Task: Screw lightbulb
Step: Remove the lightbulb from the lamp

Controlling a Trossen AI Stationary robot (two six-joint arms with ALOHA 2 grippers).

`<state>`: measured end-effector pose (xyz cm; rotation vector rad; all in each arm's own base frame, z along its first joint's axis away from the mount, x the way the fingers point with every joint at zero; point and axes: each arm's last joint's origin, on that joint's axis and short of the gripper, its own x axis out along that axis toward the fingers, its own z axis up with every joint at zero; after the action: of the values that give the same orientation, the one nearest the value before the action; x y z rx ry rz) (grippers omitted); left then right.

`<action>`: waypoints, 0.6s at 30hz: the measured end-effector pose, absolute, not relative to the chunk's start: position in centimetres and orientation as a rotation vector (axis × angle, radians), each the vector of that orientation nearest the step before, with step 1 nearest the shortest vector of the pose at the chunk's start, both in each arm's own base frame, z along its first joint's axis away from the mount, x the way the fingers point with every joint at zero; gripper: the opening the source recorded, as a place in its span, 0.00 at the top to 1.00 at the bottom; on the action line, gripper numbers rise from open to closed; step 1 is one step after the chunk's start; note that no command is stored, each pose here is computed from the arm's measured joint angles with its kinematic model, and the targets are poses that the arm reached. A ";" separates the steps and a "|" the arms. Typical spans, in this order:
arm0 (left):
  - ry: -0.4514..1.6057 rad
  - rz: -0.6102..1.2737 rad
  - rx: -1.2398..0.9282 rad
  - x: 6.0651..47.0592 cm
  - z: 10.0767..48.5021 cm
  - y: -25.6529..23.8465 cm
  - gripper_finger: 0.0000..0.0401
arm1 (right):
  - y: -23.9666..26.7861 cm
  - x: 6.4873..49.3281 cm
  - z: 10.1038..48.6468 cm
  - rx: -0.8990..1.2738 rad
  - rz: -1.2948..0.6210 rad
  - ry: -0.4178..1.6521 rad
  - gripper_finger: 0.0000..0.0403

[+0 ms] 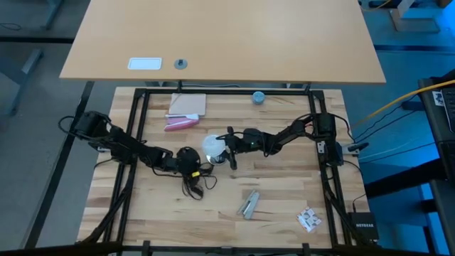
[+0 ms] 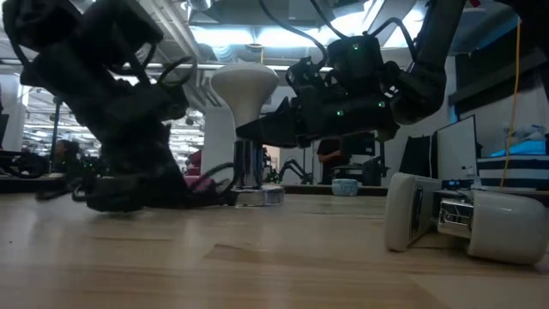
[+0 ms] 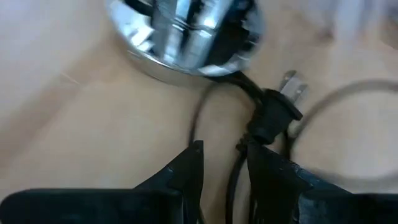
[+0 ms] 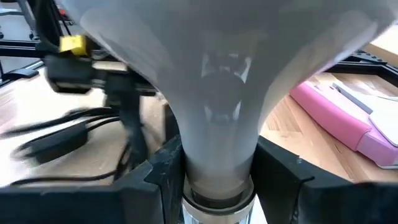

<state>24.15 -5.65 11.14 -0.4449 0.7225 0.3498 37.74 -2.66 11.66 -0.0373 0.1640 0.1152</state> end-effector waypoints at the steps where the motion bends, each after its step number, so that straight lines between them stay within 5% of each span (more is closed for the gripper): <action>1: 0.716 0.380 -0.433 24.2 11.0 -5.4 0.71 | -2.6 37.7 11.7 -0.037 0.123 0.162 0.60; 18: 0.743 0.751 -0.183 24.1 10.6 2.8 0.71 | -1.9 37.7 11.7 -0.038 0.216 0.160 0.60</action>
<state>24.10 2.75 10.56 -0.1830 0.7428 0.7511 37.72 -1.91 11.71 -0.0383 0.1603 0.2158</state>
